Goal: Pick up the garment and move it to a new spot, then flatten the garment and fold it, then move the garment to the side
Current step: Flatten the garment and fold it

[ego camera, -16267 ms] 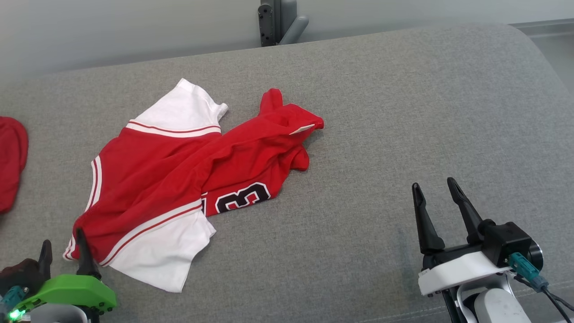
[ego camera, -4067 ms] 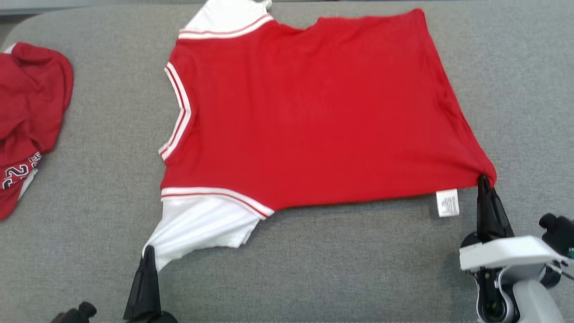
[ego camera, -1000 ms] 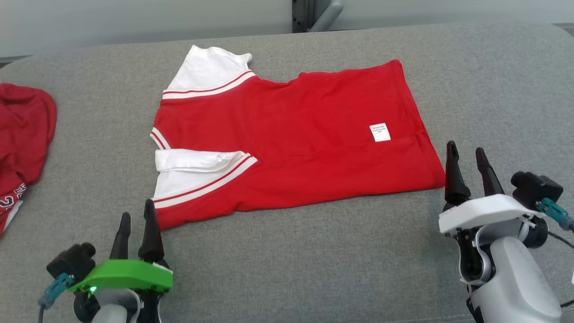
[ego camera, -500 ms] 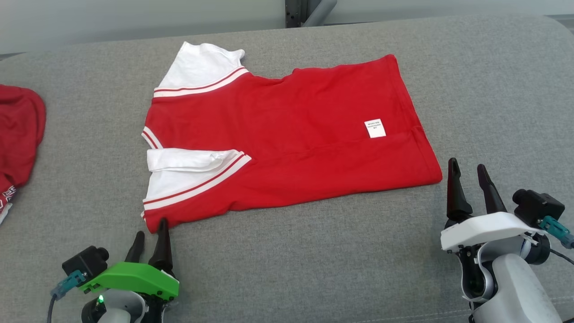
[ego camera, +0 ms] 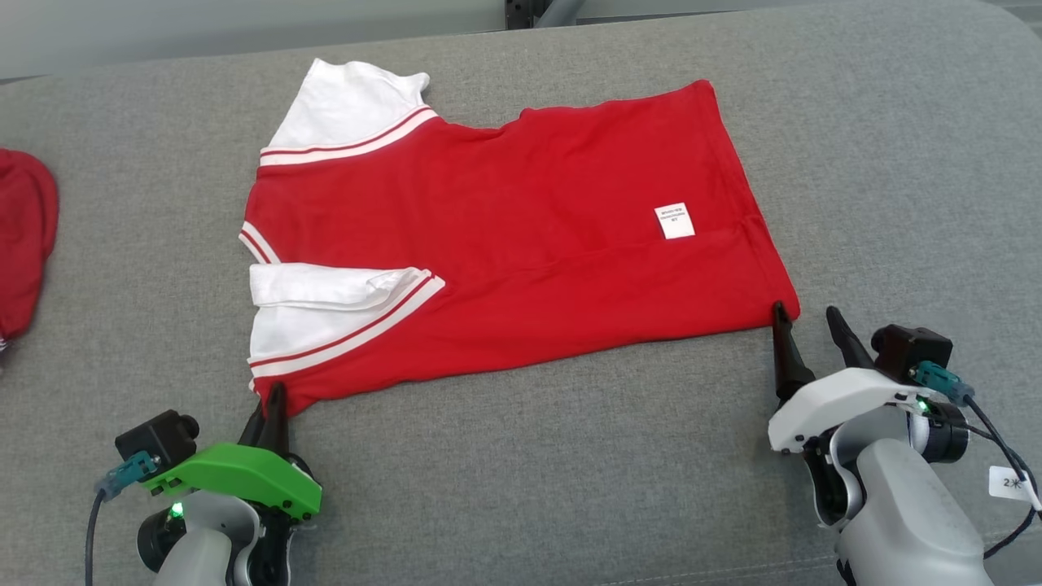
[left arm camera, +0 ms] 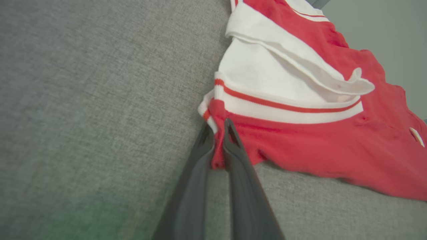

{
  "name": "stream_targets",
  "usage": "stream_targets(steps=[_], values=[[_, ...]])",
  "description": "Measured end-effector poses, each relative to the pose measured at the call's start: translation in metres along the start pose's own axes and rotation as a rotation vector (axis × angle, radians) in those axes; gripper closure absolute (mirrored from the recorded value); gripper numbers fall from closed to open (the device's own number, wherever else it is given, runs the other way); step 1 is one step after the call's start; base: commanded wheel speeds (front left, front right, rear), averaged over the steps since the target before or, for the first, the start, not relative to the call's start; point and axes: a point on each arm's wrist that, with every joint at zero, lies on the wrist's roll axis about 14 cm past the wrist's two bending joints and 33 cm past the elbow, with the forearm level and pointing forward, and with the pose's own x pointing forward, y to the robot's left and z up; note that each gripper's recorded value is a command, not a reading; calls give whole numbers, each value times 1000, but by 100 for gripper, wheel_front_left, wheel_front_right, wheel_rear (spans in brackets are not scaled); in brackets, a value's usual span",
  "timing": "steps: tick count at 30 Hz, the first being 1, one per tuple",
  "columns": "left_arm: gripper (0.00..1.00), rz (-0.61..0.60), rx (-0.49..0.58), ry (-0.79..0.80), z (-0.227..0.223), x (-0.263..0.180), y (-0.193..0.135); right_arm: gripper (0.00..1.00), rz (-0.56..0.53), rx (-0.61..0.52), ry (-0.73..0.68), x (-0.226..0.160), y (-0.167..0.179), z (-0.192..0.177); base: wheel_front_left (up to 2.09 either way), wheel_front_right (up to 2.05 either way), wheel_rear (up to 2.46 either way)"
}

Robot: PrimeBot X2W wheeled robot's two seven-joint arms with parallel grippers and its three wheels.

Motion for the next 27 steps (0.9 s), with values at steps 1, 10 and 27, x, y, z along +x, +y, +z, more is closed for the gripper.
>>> stream_targets(steps=[1,10,27], values=[[100,-1,4,-1,0,0,0,0,0,0,9,2,1,-2,0,0,0],[100,-35,11,-48,11,-4,-9,51,26,-24,118,18,14,-22,0,0,0],[100,-136,38,-155,39,-24,-37,100,65,59,-9,21,31,13,0,0,0]])
